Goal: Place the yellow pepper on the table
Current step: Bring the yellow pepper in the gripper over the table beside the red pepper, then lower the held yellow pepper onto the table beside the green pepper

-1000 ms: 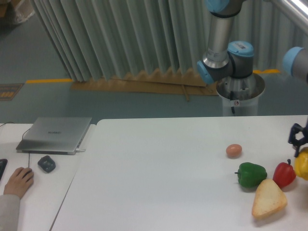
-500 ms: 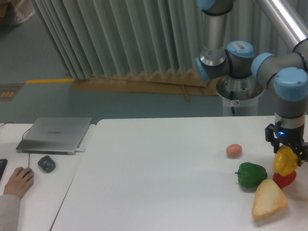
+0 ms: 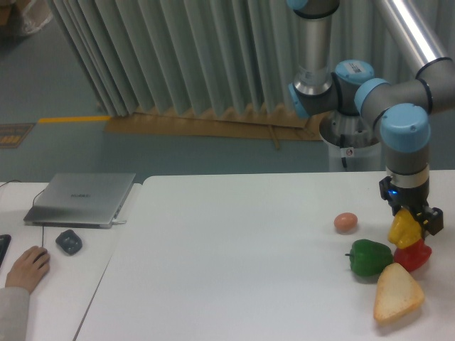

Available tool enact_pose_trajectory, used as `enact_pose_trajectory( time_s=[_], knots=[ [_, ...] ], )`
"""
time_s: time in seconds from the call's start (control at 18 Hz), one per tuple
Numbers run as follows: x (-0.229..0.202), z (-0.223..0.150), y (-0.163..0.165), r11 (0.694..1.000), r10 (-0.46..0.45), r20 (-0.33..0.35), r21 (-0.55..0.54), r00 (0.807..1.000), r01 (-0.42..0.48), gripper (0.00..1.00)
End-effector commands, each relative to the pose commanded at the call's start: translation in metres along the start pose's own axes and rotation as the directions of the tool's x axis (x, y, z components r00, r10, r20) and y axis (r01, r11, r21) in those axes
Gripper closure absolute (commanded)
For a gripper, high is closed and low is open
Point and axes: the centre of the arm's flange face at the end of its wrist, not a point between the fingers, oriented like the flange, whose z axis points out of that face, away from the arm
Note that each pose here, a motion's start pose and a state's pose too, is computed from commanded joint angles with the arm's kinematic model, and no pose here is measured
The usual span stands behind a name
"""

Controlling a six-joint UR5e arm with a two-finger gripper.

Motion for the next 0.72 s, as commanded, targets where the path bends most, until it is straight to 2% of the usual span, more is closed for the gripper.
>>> enact_pose_trajectory(
  time_s=[0.44, 0.56, 0.67, 0.72],
  knots=[
    [0.003, -0.006, 0.001, 1.0, 0.007, 0.0, -0.007, 1.0, -0.007, 0.4],
    [0.003, -0.001, 0.002, 0.999, 0.013, 0.008, -0.048, 1.0, -0.012, 0.41],
    [0.009, 0.014, -0.023, 0.991, 0.059, 0.013, -0.117, 0.998, -0.057, 0.4],
    [0.008, 0.012, -0.028, 0.991, 0.06, 0.037, -0.121, 0.998, -0.055, 0.4]
  ],
)
